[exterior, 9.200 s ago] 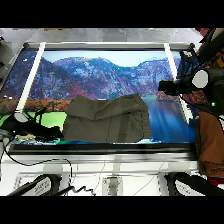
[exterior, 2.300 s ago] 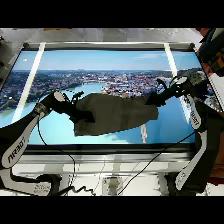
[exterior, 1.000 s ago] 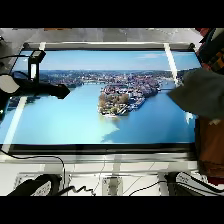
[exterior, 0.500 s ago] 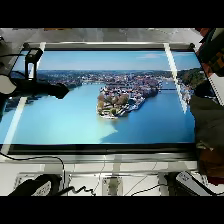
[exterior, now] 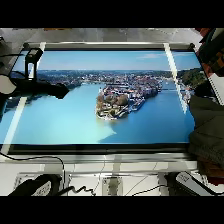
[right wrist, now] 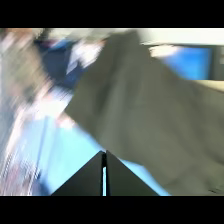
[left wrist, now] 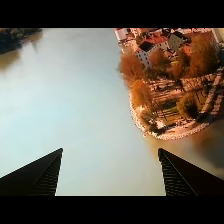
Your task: Fold the clothes and pants, and hang the long-sleeved shirts on hangers.
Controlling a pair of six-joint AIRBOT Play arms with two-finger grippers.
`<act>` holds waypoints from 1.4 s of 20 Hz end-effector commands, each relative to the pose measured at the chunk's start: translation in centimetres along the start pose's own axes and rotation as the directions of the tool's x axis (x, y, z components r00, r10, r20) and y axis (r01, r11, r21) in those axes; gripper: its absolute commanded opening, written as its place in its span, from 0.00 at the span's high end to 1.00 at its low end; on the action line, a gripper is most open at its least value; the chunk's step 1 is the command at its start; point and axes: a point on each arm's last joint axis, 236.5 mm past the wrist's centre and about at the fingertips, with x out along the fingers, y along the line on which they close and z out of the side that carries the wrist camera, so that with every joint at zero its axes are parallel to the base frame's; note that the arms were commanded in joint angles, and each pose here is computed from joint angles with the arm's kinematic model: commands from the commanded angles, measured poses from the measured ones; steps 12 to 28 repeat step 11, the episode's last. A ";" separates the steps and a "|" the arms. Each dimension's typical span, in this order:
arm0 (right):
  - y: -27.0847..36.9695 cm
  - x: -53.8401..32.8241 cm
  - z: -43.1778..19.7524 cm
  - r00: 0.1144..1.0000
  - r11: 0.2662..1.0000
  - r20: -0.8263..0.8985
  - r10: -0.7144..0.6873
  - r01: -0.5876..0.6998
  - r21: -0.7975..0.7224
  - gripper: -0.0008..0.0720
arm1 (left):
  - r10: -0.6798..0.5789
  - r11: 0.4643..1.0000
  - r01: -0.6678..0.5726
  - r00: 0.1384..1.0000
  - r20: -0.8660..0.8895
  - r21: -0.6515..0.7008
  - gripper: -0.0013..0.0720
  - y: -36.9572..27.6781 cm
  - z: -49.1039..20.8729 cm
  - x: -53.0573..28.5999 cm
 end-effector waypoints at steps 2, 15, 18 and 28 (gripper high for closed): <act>13.5 0.1 -7.1 0.948 0.840 -0.105 0.302 -0.316 -0.441 0.97 | 0.001 1.000 -0.001 1.000 0.001 0.000 0.04 0.0 0.0 0.0; 24.9 -7.1 -22.0 0.838 0.179 -0.199 0.508 -0.329 -0.927 0.97 | 0.001 1.000 -0.001 1.000 0.001 0.000 0.04 0.0 0.0 0.0; 24.9 -7.1 -22.0 0.838 0.179 -0.199 0.508 -0.329 -0.927 0.97 | 0.001 1.000 -0.001 1.000 0.001 0.000 0.04 0.0 0.0 0.0; 24.9 -7.1 -22.0 0.838 0.179 -0.199 0.508 -0.329 -0.927 0.97 | 0.001 1.000 -0.001 1.000 0.001 0.000 0.04 0.0 0.0 0.0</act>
